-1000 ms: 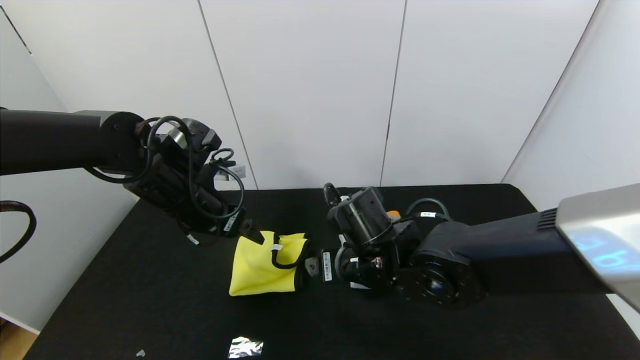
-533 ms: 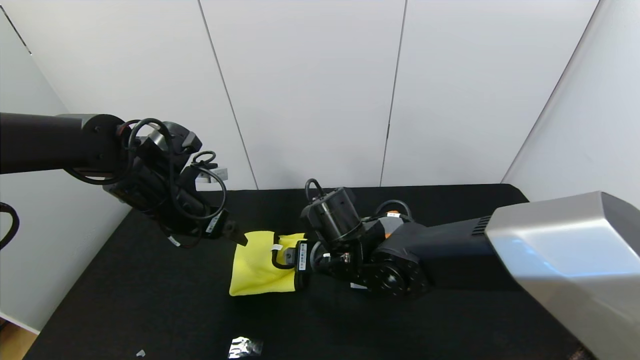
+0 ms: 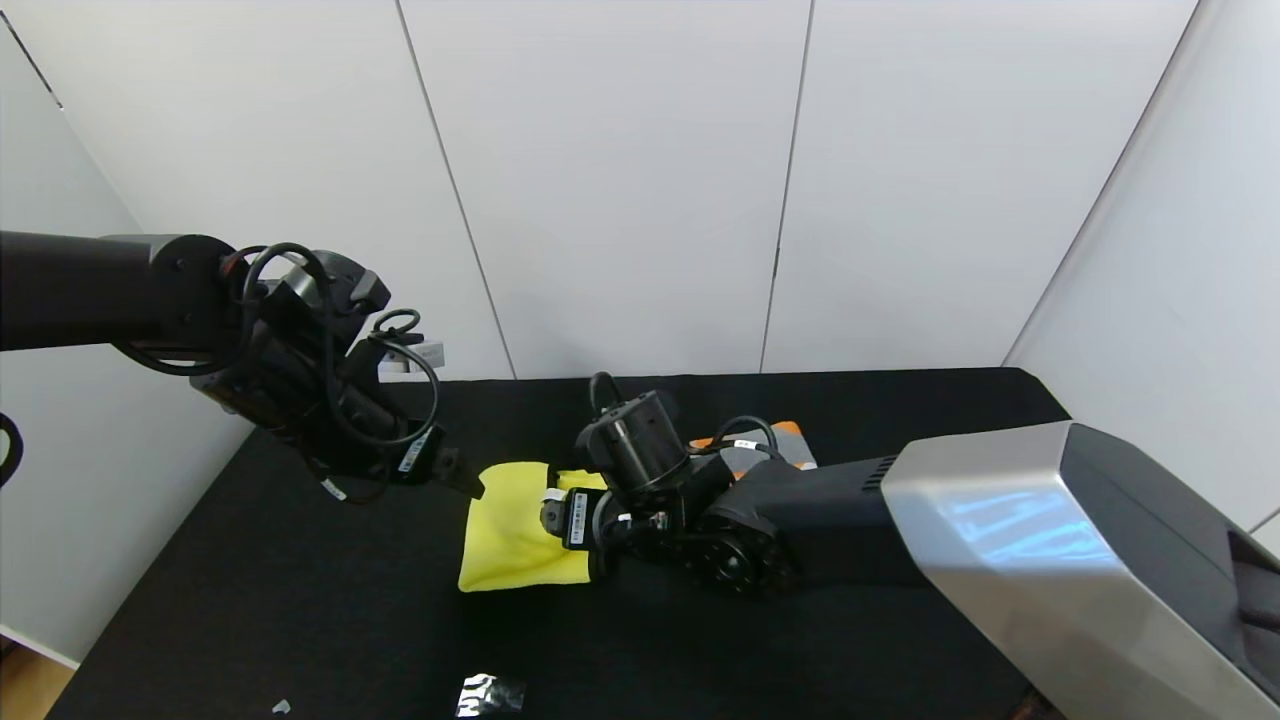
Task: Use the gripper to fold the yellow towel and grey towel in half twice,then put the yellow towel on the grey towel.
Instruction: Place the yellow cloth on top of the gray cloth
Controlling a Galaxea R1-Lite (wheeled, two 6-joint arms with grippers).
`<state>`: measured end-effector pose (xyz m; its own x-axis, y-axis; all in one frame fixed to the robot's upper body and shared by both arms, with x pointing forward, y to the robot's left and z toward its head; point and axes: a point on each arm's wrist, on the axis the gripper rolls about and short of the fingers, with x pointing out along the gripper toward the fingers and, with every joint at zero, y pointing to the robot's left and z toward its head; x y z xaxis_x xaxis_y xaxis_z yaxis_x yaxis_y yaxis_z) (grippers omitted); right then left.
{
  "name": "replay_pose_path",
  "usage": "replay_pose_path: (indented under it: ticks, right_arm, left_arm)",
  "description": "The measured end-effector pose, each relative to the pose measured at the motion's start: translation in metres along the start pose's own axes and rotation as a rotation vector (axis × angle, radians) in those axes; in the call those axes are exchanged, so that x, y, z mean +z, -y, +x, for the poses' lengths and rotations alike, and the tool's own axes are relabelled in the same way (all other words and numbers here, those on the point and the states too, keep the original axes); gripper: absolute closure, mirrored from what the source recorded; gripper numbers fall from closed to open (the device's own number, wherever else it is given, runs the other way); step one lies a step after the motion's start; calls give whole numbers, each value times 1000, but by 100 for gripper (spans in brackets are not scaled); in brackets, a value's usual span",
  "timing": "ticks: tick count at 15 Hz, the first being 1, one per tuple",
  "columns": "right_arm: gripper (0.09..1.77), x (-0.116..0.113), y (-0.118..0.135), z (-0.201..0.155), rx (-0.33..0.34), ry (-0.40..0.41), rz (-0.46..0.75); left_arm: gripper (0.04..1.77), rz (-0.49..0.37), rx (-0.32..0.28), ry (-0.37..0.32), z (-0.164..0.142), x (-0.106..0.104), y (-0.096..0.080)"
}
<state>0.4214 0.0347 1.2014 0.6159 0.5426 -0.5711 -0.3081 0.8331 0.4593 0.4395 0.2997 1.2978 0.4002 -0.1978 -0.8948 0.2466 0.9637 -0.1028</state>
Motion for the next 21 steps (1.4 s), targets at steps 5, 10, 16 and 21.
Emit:
replay_pose_path:
  ticks: [5, 10, 16, 21]
  right_arm:
    - [15, -6, 3, 19, 1, 3, -5]
    - [15, -21, -3, 30, 14, -7, -31]
    - [15, -34, -6, 40, -15, -2, -63]
    - [15, -47, -7, 50, -43, 2, -85]
  left_arm:
    - [10, -6, -1, -13, 1, -4, -2]
    - [10, -10, -1, -12, -1, -6, -4]
    - [9, -11, -23, -21, 0, -11, -10]
    - [9, -10, -34, -23, -2, -15, -14]
